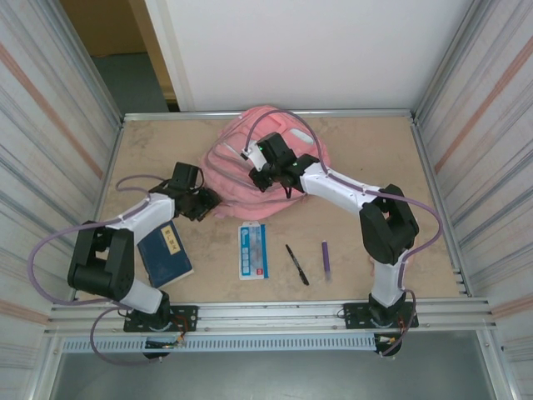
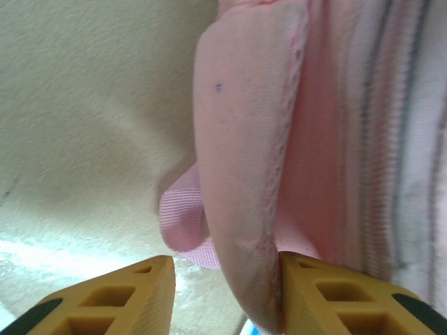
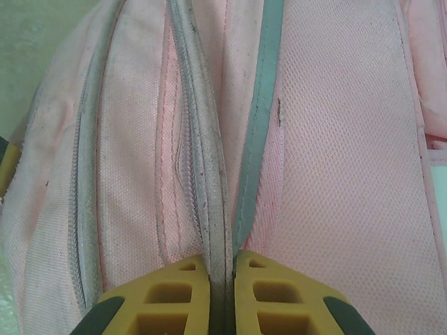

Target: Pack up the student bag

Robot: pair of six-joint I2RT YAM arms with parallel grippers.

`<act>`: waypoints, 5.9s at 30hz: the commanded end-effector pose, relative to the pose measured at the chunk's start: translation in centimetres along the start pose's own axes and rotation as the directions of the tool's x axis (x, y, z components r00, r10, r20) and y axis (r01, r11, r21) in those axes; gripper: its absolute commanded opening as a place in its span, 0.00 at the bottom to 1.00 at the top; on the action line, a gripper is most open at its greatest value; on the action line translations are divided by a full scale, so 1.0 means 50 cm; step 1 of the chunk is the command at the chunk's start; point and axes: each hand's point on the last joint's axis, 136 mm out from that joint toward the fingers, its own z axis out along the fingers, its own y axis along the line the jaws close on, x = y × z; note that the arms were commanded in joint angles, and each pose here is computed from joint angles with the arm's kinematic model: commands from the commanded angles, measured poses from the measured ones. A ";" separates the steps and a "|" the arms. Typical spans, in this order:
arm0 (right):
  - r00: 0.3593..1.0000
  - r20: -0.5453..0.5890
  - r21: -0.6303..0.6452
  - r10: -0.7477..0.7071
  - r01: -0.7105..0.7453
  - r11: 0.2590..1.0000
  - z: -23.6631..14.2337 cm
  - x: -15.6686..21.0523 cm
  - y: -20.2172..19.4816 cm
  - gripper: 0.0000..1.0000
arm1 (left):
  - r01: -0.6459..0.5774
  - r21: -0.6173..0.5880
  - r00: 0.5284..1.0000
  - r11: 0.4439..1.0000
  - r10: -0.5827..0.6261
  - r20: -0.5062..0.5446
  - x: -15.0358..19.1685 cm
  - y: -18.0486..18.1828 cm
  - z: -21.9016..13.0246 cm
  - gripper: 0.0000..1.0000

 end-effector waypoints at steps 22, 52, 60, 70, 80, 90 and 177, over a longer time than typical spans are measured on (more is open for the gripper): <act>0.999 0.031 0.003 0.032 -0.032 0.999 -0.069 0.002 -0.056 0.00 | -0.227 0.059 0.965 0.972 0.216 0.149 -0.082 -0.121 -0.097 0.00; 0.801 -0.068 -0.190 0.595 -0.596 0.780 -0.169 0.314 -0.106 0.64 | -0.424 0.289 0.904 0.858 0.380 0.197 -0.064 -0.330 -0.275 0.00; 0.824 -0.064 -0.220 0.563 -0.562 0.797 -0.109 0.318 -0.142 0.54 | -0.419 0.308 0.907 0.854 0.379 0.183 -0.050 -0.320 -0.280 0.00; 0.869 -0.060 -0.291 0.490 -0.485 0.825 -0.096 0.303 -0.126 0.24 | -0.412 0.364 0.911 0.835 0.376 0.167 -0.045 -0.339 -0.287 0.00; 0.866 -0.185 -0.211 0.465 -0.497 0.842 -0.145 0.336 -0.062 0.00 | -0.378 0.351 0.926 0.857 0.349 0.145 -0.049 -0.324 -0.243 0.00; 0.840 -0.296 -0.320 0.454 -0.535 0.782 -0.164 0.254 -0.019 0.06 | -0.348 0.335 0.937 0.875 0.330 0.113 -0.027 -0.345 -0.131 0.00; 0.764 -0.462 -0.296 -0.450 0.345 0.891 -0.050 0.370 -0.047 0.48 | -0.503 0.378 0.789 0.777 0.591 -0.167 0.236 -0.203 -0.037 0.51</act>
